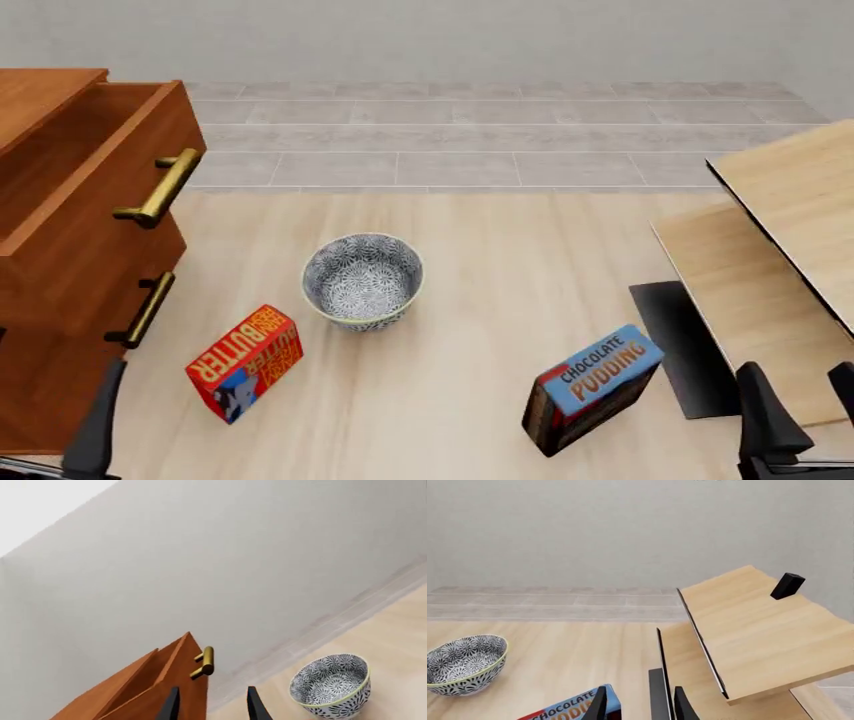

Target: Close the top drawer of the cabinet.

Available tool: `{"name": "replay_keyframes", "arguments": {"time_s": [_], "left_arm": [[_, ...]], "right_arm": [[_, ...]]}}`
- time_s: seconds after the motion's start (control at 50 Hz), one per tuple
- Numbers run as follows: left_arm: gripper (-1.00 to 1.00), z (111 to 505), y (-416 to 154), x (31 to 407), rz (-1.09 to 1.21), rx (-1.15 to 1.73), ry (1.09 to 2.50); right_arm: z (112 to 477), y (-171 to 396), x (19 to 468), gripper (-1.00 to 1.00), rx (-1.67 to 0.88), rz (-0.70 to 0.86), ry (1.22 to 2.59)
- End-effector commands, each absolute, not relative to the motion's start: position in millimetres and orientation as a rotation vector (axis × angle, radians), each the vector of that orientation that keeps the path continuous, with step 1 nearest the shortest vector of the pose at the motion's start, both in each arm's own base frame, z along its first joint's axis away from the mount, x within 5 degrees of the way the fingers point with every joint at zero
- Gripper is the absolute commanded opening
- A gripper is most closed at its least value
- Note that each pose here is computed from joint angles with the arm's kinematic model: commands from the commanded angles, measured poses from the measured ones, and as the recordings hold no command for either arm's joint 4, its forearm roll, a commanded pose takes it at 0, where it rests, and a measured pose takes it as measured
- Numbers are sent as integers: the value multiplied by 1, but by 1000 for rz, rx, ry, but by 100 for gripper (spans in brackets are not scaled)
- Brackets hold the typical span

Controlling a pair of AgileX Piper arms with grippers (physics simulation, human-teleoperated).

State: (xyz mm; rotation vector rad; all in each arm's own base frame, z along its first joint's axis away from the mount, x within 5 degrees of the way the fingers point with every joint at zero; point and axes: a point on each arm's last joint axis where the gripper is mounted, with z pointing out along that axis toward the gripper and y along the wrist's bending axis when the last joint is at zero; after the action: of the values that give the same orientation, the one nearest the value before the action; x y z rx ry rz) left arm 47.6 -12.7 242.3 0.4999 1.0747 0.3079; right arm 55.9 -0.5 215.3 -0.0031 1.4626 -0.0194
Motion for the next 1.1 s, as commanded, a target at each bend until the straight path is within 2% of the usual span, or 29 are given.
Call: {"name": "replay_keyframes", "arguments": {"time_s": [0.02, 0.12, 0.14, 0.28, 1.1], "left_arm": [[100, 242, -15, 47, 374, 578, 1015], [100, 241, -15, 47, 387, 601, 1011], [100, 245, -18, 51, 461, 657, 953], [100, 251, -22, 58, 538, 688, 886], [100, 243, -37, 116, 731, 771, 879]], "right_arm": [[216, -1, 56, 100, -2, -21, 1459], [216, -1, 56, 100, 0, -21, 1458], [215, -1, 56, 100, -2, -30, 1460], [215, -1, 56, 100, -2, -26, 1464], [215, 0, 56, 100, -10, -13, 1467]]}}
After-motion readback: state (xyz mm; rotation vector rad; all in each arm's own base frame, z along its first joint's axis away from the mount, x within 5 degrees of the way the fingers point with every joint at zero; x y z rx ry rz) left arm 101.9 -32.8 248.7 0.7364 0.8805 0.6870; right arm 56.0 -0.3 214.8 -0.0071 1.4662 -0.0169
